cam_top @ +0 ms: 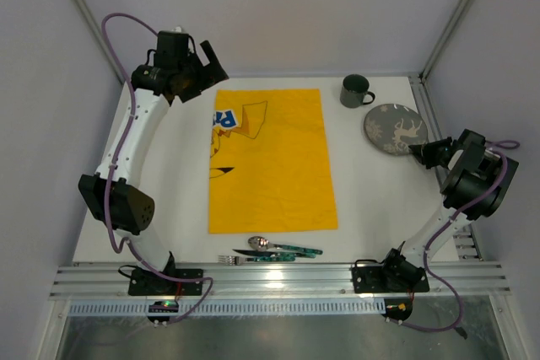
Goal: Set the dinner table for one person
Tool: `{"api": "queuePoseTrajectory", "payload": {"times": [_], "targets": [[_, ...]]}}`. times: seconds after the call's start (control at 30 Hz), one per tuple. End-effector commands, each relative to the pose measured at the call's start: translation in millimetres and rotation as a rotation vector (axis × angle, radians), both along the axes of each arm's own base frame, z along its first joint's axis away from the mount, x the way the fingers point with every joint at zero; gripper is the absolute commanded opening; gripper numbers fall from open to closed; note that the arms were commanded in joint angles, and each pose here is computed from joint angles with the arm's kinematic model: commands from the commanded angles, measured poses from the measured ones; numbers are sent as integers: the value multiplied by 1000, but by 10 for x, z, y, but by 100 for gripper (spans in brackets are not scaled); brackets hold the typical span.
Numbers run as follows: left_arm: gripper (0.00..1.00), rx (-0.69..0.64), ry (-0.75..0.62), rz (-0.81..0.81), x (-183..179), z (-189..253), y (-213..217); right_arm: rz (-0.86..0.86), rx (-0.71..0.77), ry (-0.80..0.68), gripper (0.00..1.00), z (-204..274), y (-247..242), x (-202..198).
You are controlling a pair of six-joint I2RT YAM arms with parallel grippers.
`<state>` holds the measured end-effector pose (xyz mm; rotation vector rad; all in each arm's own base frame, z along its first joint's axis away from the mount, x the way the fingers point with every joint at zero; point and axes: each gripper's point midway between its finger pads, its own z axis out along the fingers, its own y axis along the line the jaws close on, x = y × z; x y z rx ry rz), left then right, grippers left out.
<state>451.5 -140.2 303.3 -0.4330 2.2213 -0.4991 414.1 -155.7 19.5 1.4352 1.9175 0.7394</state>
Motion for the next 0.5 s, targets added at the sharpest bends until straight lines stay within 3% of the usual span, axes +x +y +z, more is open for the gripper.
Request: {"api": "queuePoseTrajectory", "payload": {"times": [0.0, 0.33, 0.47], "targets": [[99, -14, -53, 13, -76, 225, 38, 5, 9, 14, 9, -87, -36, 20], [99, -6, -36, 10, -94, 166, 44, -1, 33, 0, 12, -87, -54, 94], [99, -10, -38, 11, -85, 169, 37, -1, 39, 0, 34, -86, -75, 123]]}}
